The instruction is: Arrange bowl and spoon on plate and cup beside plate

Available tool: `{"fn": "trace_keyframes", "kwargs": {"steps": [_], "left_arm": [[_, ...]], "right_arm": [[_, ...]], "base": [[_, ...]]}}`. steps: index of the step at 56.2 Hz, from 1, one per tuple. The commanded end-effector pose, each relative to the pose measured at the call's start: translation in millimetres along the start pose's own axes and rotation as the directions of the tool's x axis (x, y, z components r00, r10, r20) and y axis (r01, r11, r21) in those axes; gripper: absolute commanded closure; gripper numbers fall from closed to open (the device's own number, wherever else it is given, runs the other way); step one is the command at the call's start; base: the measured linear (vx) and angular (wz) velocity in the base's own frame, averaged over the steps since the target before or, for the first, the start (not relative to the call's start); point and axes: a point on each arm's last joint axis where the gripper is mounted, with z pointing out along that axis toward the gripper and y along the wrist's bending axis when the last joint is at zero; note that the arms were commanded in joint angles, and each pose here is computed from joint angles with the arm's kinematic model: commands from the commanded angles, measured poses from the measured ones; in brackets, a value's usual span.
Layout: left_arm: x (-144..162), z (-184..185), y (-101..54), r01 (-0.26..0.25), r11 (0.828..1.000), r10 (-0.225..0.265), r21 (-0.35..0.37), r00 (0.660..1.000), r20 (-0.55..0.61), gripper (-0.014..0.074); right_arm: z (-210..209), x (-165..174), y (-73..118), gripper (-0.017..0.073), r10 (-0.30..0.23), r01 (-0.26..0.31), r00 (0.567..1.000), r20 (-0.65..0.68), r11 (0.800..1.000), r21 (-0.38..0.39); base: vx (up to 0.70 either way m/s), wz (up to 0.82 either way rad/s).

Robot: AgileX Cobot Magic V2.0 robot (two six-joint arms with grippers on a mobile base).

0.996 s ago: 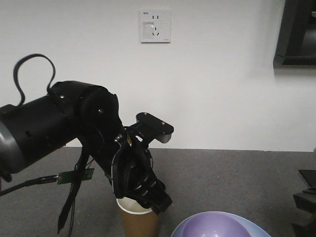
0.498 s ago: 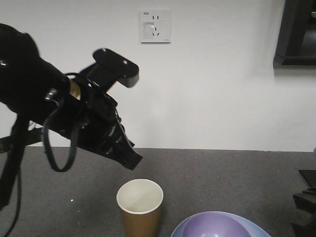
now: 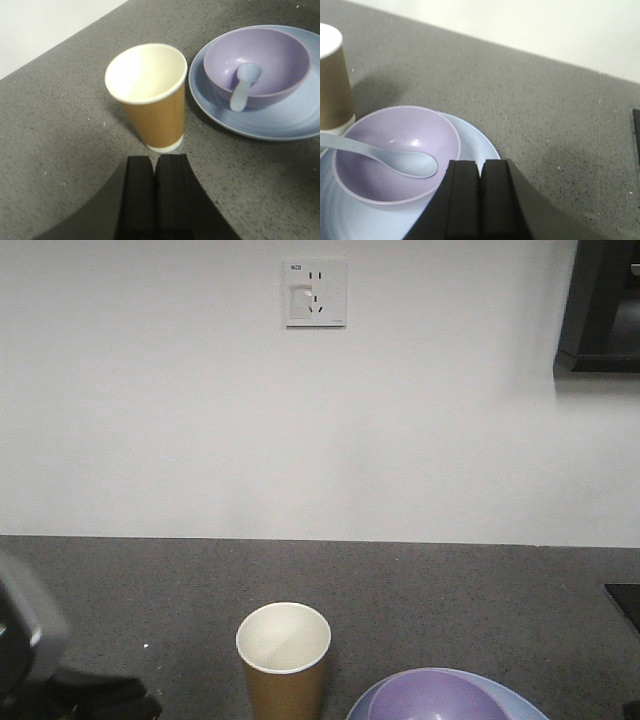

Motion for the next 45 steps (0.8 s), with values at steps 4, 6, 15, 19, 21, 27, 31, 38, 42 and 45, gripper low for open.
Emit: {"fn": "trace_keyframes", "kwargs": {"steps": [4, 6, 15, 19, 21, 27, 31, 38, 42, 45], "left_arm": [[14, -23, -2.0, 0.062, 0.998, -0.056, -0.017, 0.967, 0.248, 0.0597], [19, -25, -2.5, 0.063, 0.998, -0.055, -0.019, 0.961, 0.269, 0.0597], [19, -34, -2.5, 0.064, 0.998, -0.052, -0.025, 0.941, 0.334, 0.0597], [20, -34, -2.6, 0.068, 0.997, -0.056, -0.023, 0.939, 0.339, 0.0597], [21, -34, -2.7, 0.068, 0.997, -0.057, -0.022, 0.943, 0.328, 0.0597], [21, -34, -2.8, 0.068, 0.997, -0.057, -0.022, 0.944, 0.326, 0.0597], [21, -34, -2.8, 0.068, 0.997, -0.057, -0.022, 0.944, 0.326, 0.0597], [21, -34, -2.8, 0.068, 0.997, -0.057, -0.022, 0.944, 0.326, 0.0597], [21, -34, -2.8, 0.068, 0.997, -0.057, -0.022, 0.944, 0.326, 0.0597], [21, -34, -2.8, 0.068, 0.997, -0.057, -0.022, 0.944, 0.326, 0.0597]], "right_arm": [[-16, -8, -3.1, 0.0568, -0.010, -0.004, 0.978, 0.209, 0.998, 0.067], [-17, -7, -3.1, 0.0568, -0.011, -0.005, 0.975, 0.224, 0.997, 0.072], [-19, -7, -3.1, 0.0568, 0.001, -0.020, 0.969, 0.249, 0.997, 0.075], [-19, -6, -2.5, 0.0568, 0.015, -0.032, 0.970, 0.242, 0.997, 0.065], [-19, -6, -2.5, 0.0568, 0.015, -0.031, 0.971, 0.240, 0.997, 0.065], [-19, -6, -2.4, 0.0568, 0.018, -0.034, 0.971, 0.239, 0.997, 0.063], [-19, -6, -2.4, 0.0568, 0.018, -0.034, 0.971, 0.239, 0.997, 0.063], [-19, -6, -2.4, 0.0568, 0.018, -0.034, 0.971, 0.239, 0.997, 0.063], [-19, -6, -2.4, 0.0568, 0.018, -0.034, 0.971, 0.239, 0.997, 0.063], [-19, -6, -2.4, 0.0568, 0.018, -0.034, 0.971, 0.239, 0.997, 0.063]], "base": [[0.00, 0.00], [0.00, 0.00], [0.00, 0.00], [0.00, 0.00], [0.00, 0.00], [0.00, 0.00], [0.00, 0.00], [0.00, 0.00], [0.00, 0.00], [0.00, 0.00]]}}
